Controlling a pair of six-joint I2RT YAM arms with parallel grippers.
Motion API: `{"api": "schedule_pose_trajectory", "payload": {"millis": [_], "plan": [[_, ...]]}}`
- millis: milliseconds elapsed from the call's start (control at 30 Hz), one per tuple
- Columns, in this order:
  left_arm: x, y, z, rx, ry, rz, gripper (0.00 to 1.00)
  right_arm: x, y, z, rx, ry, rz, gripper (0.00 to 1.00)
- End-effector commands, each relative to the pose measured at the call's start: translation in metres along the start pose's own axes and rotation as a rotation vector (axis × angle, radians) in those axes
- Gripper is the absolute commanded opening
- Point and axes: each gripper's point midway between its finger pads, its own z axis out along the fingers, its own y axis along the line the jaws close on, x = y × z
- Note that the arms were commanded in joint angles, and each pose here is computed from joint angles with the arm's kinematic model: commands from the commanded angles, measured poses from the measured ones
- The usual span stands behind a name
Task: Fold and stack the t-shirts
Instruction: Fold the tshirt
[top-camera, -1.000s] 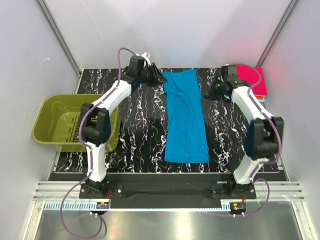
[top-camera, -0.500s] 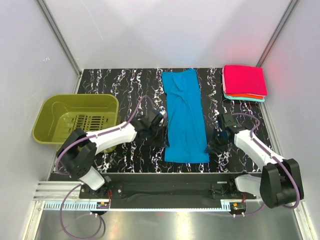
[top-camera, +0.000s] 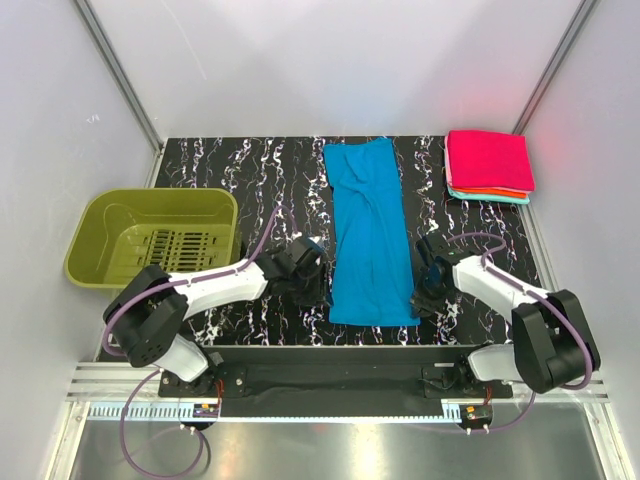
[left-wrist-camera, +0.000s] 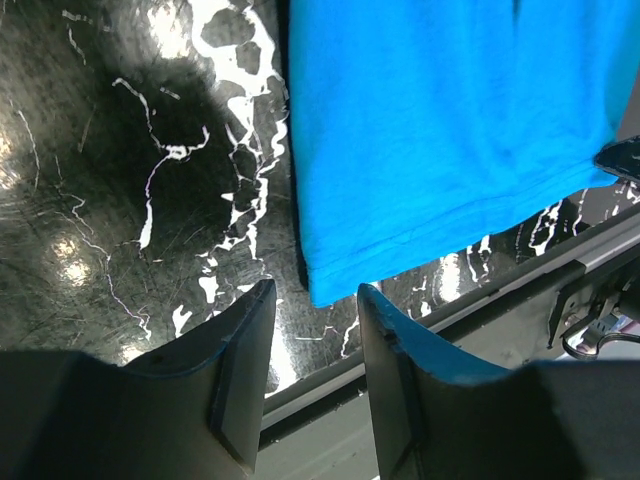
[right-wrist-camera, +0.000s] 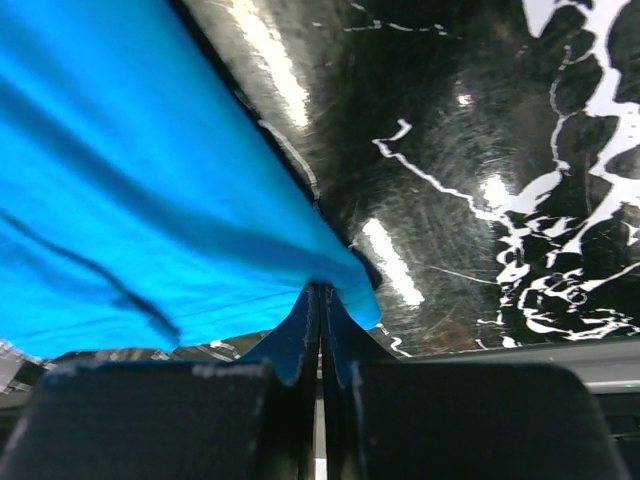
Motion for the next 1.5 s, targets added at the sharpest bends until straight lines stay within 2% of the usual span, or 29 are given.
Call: {"api": "schedule_pose_trajectory", "payload": {"millis": [0,133,367,500,533,667,700,933,1133,1200,1233,1333,1467], "plan": [[-0.005,-0.006,0.006,0.035,-0.034,-0.017,0.44,-0.007,0.002,-0.004,0.042,-0.051,0.011,0.0],[0.0,-0.006,0.01,0.039,-0.017,-0.024,0.44,-0.003,-0.007,0.0,0.123,-0.033,-0.001,0.0],[0.01,-0.01,0.016,0.081,-0.005,-0.028,0.42,-0.009,0.008,-0.004,0.12,-0.034,-0.047,0.0],[0.017,-0.011,0.017,0.088,0.018,-0.03,0.29,-0.015,0.014,-0.028,0.101,-0.062,-0.068,0.15],[0.019,-0.011,0.017,0.088,0.021,-0.028,0.22,-0.014,0.016,-0.035,0.085,-0.064,-0.074,0.23],[0.023,-0.012,0.012,0.098,0.026,-0.042,0.0,-0.01,0.017,-0.042,0.069,-0.043,-0.093,0.28],[0.026,-0.01,0.012,0.094,0.029,-0.044,0.0,-0.007,0.017,-0.042,0.064,-0.031,-0.093,0.28],[0.035,0.004,0.0,0.077,0.011,-0.078,0.0,0.003,0.004,-0.034,0.072,0.026,-0.12,0.28],[0.031,-0.002,-0.015,0.108,-0.025,-0.083,0.01,0.007,-0.001,-0.035,0.059,0.039,-0.125,0.23],[0.026,-0.007,-0.017,0.117,-0.039,-0.077,0.2,0.006,-0.002,-0.035,0.061,0.029,-0.118,0.22],[0.023,-0.01,-0.017,0.126,-0.046,-0.073,0.34,0.005,-0.002,-0.033,0.064,0.033,-0.116,0.2],[0.017,-0.021,-0.012,0.144,-0.036,-0.063,0.39,0.007,0.003,-0.024,0.055,0.057,-0.109,0.17],[0.017,-0.019,0.001,0.113,-0.013,-0.074,0.42,0.009,-0.004,-0.009,0.098,0.083,-0.097,0.1]]}}
